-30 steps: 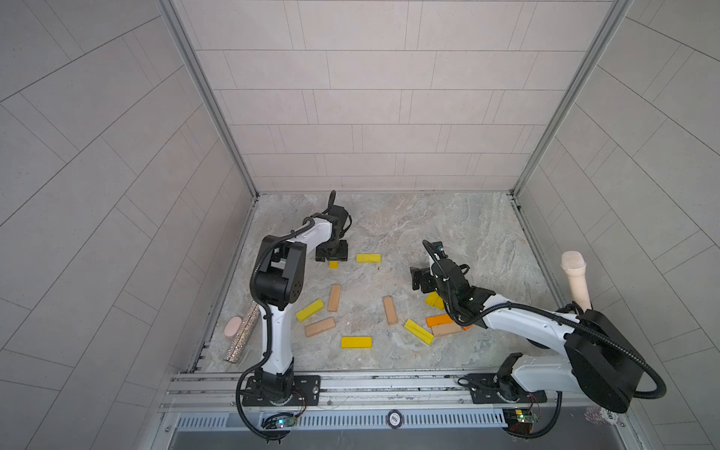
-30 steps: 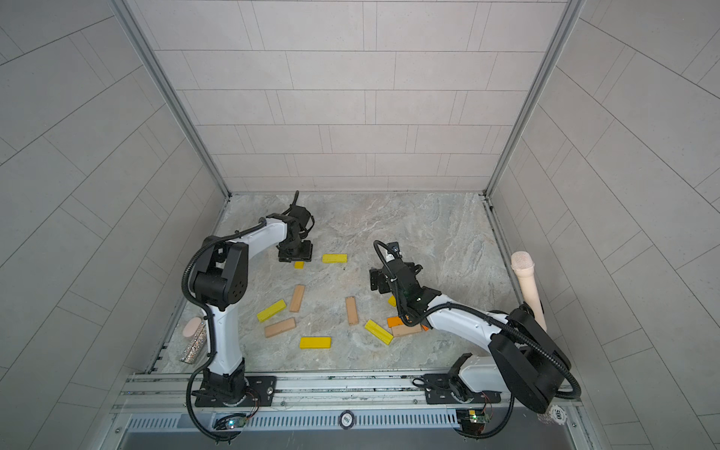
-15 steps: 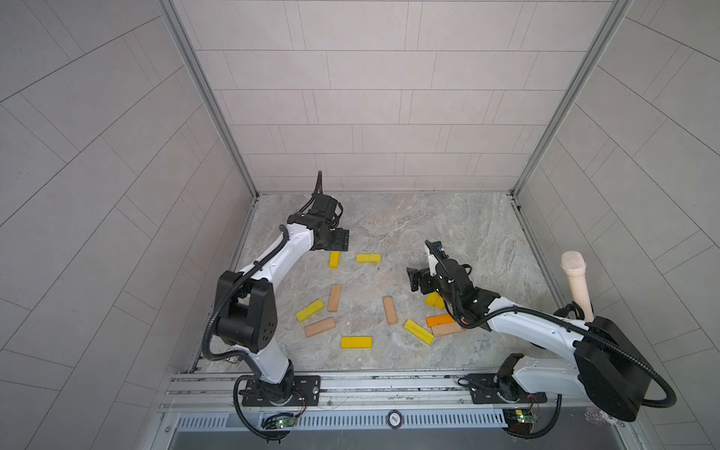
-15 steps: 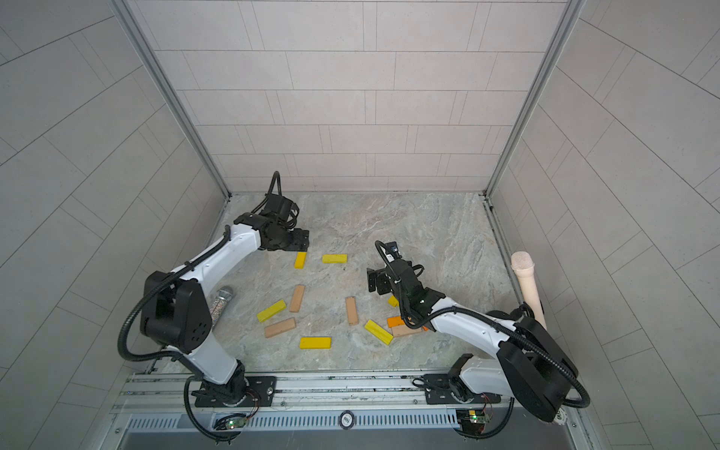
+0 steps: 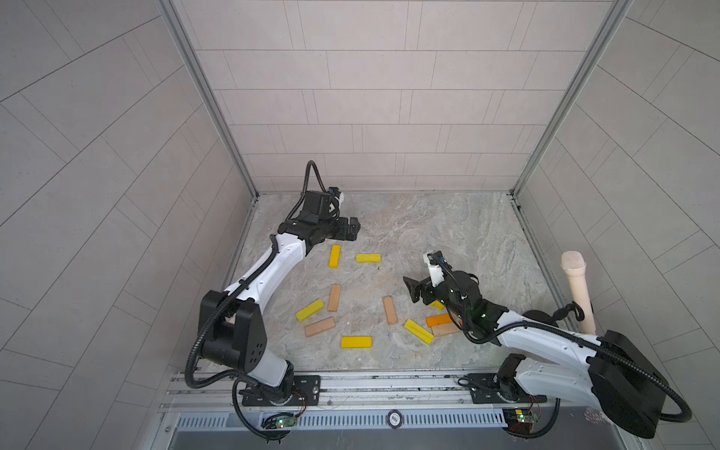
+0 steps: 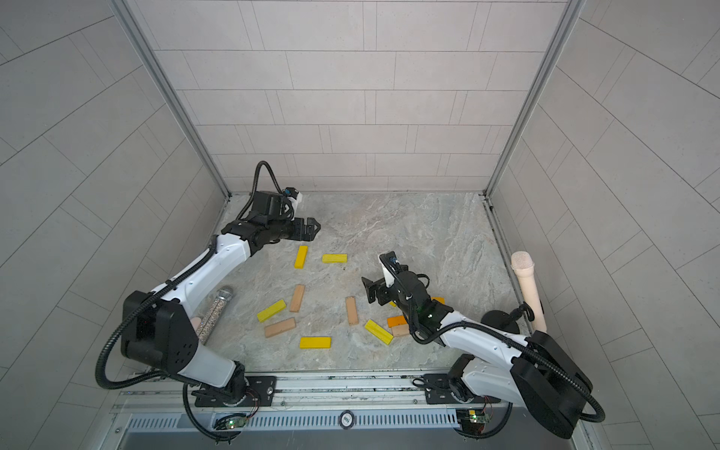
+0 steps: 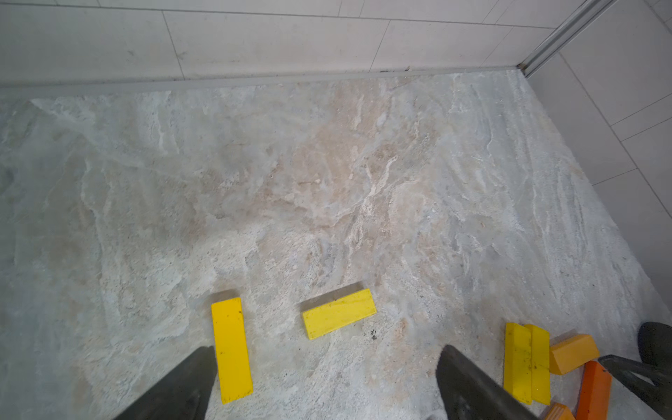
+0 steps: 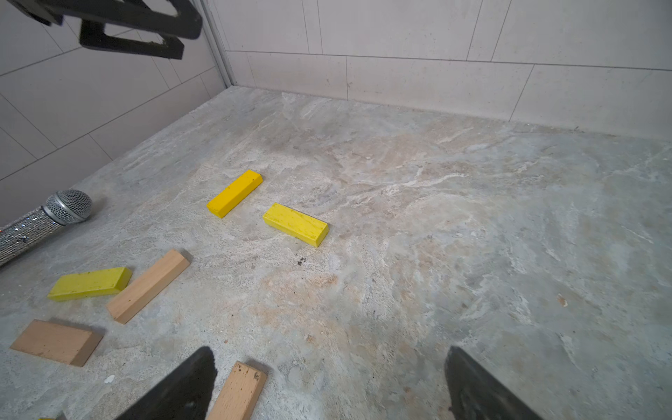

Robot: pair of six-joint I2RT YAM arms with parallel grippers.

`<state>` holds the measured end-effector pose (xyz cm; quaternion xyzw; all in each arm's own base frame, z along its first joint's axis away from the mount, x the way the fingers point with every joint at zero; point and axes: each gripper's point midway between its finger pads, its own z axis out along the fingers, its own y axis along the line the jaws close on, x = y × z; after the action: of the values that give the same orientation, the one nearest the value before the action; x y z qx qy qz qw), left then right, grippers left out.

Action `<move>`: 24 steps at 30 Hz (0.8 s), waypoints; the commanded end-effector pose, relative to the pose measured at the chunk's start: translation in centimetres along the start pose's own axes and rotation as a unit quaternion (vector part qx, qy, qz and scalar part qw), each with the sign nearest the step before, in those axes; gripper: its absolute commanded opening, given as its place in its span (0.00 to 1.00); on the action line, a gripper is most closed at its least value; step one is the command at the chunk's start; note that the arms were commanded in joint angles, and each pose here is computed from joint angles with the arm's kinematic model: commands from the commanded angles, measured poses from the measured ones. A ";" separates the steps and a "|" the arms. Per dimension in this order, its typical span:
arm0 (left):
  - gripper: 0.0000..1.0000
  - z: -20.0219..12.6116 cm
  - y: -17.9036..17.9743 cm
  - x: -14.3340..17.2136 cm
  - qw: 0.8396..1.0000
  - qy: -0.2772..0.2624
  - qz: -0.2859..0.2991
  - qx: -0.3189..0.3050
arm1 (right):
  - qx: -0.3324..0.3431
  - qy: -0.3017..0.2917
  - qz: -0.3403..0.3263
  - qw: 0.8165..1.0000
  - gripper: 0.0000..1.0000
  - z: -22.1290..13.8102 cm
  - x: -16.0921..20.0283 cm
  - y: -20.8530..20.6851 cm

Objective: Assemble the number 8 with building blocks
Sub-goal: Assemble the building block at the center of the board.

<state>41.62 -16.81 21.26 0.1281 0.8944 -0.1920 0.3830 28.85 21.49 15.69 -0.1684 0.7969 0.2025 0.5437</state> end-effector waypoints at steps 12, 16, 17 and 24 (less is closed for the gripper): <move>0.98 5.5 -4.8 3.7 0.953 0.067 0.288 0.062 | -0.033 -0.041 -0.016 0.998 0.99 -0.5 -2.4 1.5; 0.97 7.4 -5.1 5.5 0.930 0.114 0.343 0.062 | -0.022 -0.046 -0.030 0.998 1.00 -0.9 -2.0 1.0; 0.96 7.8 -5.2 5.9 0.922 0.127 0.360 0.062 | -0.016 -0.048 -0.030 0.998 1.00 -1.0 -2.0 0.7; 0.89 10.0 -4.7 8.1 0.878 0.205 0.427 0.066 | 0.001 -0.051 -0.036 0.998 1.00 -1.3 -1.9 0.0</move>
<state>41.34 -25.20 10.64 0.5057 0.8191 -0.0648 0.2629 28.54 21.39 17.57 -0.1845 0.7679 0.2015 0.5794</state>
